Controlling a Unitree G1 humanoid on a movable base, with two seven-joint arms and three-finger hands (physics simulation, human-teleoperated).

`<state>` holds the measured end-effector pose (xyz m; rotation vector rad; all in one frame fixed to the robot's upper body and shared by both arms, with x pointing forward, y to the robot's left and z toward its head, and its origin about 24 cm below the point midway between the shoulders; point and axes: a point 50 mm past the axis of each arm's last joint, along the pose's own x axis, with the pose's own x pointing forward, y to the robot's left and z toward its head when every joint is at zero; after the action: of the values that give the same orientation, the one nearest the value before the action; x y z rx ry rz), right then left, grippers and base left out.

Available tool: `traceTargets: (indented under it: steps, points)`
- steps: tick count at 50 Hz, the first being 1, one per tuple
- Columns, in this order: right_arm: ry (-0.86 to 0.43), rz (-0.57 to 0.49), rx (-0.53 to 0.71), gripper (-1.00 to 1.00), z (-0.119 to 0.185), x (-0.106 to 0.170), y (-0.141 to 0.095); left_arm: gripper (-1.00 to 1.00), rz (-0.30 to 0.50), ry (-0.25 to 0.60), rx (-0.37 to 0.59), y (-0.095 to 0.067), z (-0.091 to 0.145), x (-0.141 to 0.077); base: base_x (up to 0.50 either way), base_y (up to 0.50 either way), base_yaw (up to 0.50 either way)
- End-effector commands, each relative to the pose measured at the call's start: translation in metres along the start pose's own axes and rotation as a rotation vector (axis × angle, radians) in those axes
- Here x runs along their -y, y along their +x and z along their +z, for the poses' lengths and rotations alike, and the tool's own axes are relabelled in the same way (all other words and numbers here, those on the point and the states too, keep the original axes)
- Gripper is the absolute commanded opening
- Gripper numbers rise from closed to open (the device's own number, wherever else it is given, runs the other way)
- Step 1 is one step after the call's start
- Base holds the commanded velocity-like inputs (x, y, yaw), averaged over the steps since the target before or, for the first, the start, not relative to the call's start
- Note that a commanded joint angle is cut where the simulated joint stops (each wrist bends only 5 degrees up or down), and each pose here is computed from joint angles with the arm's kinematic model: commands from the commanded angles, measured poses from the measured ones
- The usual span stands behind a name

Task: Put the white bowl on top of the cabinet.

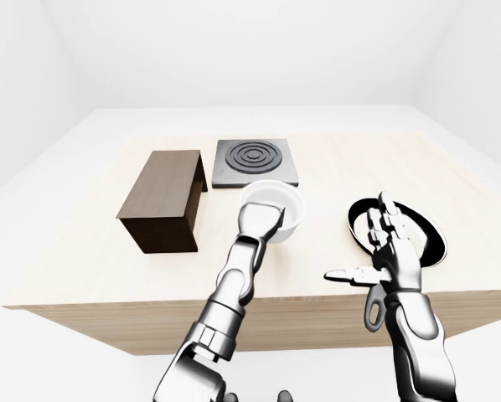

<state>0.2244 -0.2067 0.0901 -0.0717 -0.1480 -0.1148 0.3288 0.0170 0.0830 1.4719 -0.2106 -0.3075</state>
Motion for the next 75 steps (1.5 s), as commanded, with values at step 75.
traceTargets:
  steps: [75]
  points:
    - [-0.022,0.049,-0.015,1.0,-0.006,-0.012,-0.009,-1.0,0.37,0.163,-0.316,-0.056,-0.113,-0.194,0.0,0.0,0.0]
